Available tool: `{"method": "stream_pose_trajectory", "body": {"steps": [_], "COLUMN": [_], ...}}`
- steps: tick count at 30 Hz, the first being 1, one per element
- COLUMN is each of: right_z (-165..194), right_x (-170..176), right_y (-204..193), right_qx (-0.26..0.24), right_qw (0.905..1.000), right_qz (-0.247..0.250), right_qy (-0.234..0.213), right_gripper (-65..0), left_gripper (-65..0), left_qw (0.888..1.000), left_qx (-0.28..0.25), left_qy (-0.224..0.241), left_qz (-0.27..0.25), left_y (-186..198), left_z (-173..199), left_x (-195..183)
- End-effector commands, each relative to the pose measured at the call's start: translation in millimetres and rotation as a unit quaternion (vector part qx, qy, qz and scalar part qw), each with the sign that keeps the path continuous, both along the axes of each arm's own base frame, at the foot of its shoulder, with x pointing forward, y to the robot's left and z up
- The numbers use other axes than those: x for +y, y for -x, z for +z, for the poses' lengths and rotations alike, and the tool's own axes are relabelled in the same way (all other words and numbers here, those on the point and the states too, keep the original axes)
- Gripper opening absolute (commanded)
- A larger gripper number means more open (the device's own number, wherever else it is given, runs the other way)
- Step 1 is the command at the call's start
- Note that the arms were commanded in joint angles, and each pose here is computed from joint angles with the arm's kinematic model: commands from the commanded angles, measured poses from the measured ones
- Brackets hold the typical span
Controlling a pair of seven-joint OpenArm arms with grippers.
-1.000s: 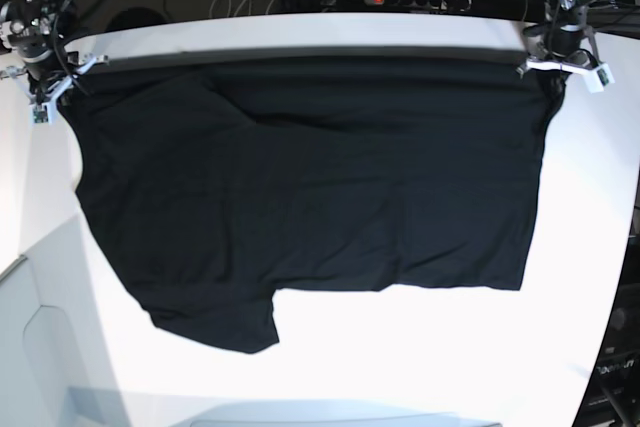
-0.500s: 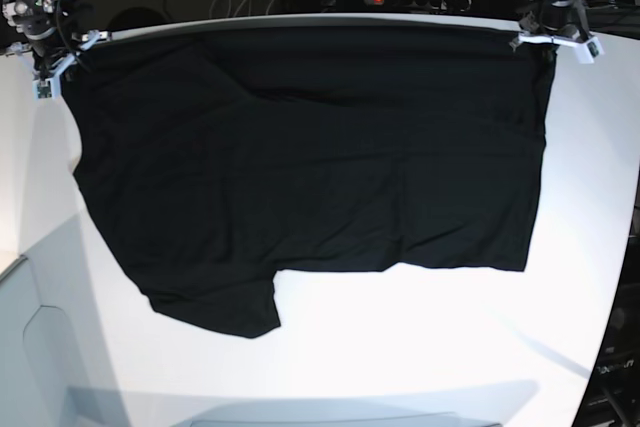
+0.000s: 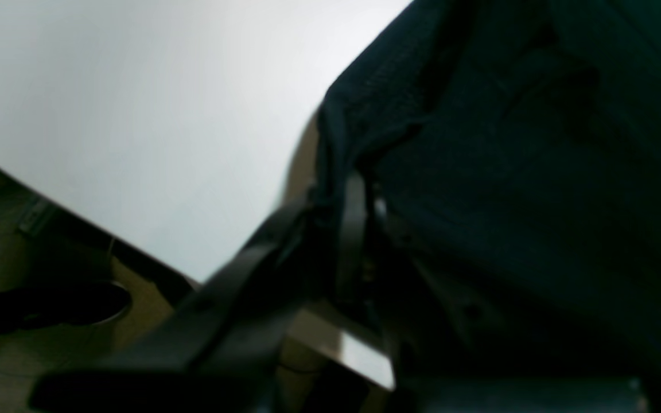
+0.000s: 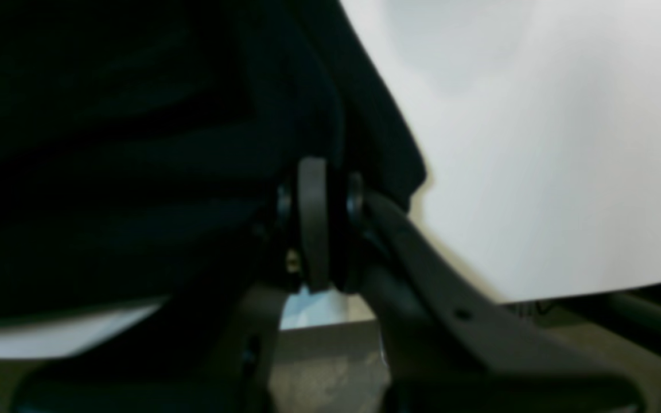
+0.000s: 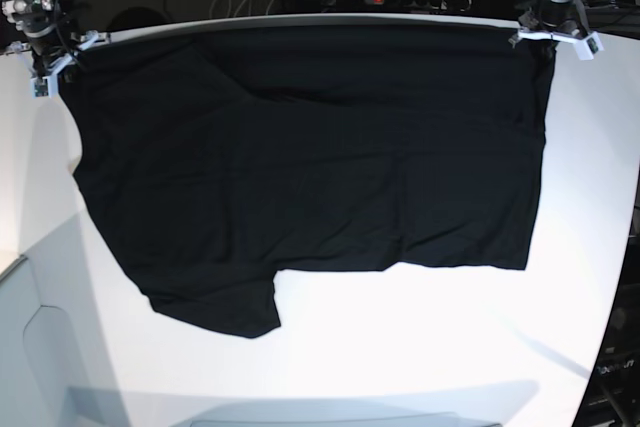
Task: Fold the T-shirt properly
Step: 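Pull the held edge back toward the robot, lifting the shirt flat, then release the shirt edge and raise both grippers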
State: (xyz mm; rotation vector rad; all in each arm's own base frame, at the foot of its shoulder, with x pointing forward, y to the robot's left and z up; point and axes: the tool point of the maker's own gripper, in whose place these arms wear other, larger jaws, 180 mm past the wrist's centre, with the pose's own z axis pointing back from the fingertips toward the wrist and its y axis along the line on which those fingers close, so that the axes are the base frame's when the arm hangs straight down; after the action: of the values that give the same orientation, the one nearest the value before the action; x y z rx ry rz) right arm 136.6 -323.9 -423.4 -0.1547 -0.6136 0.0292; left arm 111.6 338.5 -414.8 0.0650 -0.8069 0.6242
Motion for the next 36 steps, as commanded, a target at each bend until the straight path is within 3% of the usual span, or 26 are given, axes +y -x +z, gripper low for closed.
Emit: {"method": "stream_pose_trajectory", "body": {"steps": [1,7,14,18,28,32,36], "right_z": [-2.5,0.9,36.1,66.7,100.1,116.9,122.9], "right_x": [-8.0,-9.9,-9.9,-8.3,-20.5,-7.3,19.1], "right_y": [11.0,9.1,-2.2,-11.1,-38.7,-82.5,-135.3], "right_qx": [0.027,0.014,-0.035,-0.077,-0.141,-0.193,-0.218], "right_qw": [0.9995,0.9997,0.9981,0.9941,0.9840,0.9772,0.9738], "right_qz": [0.000,-0.001,-0.015,-0.027,-0.060,-0.043,-0.001], "right_qy": [0.017,0.019,0.047,0.072,0.091,0.077,0.065], "right_gripper": [-60.9,-45.5,-44.4,-44.4,-41.8,-33.1,-31.4], "left_gripper": [-63.1,-61.2,-28.1,-17.2,-15.2,-15.1,-15.1], "left_qw": [1.000,1.000,1.000,1.000,0.991,0.983,0.975], "left_qx": [0.007,0.016,0.017,0.011,-0.079,-0.131,-0.179], "left_qy": [-0.010,-0.014,-0.017,-0.023,-0.103,-0.124,-0.127], "left_qz": [0.004,0.004,0.003,-0.002,0.024,0.032,0.038], "left_y": [4.5,13.7,15.0,11.0,-10.5,-35.3,-66.1], "left_z": [3.0,3.9,5.4,10.9,90.3,119.8,136.4], "left_x": [6.6,8.1,8.8,8.2,34.4,40.8,43.6]}}
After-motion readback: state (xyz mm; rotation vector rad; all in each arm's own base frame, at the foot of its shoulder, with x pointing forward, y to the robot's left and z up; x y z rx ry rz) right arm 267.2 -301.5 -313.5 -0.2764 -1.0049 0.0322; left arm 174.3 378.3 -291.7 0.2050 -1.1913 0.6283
